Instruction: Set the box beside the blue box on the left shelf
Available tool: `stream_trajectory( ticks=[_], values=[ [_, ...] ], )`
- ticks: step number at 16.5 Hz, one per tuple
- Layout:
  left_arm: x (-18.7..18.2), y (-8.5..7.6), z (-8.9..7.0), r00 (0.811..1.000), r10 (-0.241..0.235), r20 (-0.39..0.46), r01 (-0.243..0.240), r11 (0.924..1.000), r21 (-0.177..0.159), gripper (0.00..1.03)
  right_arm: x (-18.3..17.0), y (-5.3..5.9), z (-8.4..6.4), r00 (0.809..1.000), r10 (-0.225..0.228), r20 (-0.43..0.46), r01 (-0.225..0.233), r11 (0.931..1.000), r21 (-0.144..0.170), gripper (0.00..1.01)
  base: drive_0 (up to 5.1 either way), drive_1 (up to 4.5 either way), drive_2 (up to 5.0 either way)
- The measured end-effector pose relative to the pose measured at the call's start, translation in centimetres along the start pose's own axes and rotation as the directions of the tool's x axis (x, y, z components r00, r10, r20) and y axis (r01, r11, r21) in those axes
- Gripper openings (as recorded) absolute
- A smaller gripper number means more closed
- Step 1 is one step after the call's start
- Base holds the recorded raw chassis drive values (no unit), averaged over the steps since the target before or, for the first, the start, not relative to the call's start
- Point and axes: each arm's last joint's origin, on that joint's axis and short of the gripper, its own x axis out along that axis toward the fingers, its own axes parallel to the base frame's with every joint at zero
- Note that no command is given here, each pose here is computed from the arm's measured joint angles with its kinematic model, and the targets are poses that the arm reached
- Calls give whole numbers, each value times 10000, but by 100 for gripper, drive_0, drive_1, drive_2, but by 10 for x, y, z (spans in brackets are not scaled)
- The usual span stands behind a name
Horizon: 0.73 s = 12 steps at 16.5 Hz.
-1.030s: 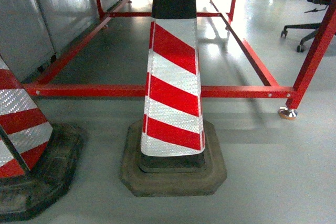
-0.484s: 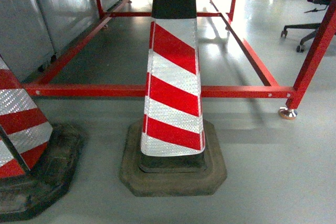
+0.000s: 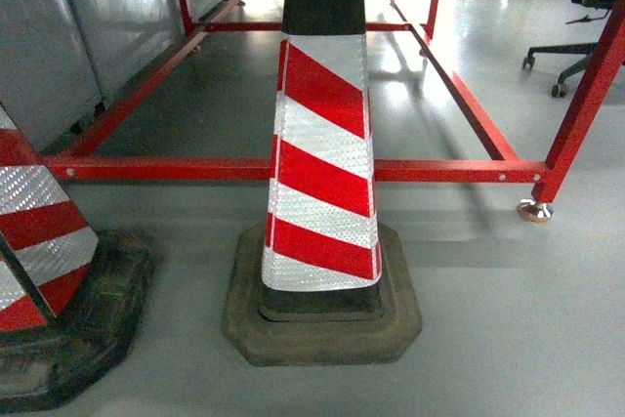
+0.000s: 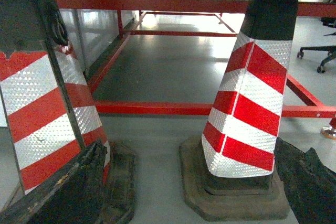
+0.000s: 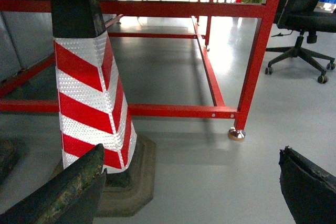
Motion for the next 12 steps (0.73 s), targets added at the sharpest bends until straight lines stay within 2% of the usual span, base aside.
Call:
stream_trajectory(
  ticks=[12],
  values=[
    [0,0,0,10000,31,-11,-31,10000,50,98,0,0,0,10000,15,0,-15,10000,-38,98,0,0,0]
  ],
)
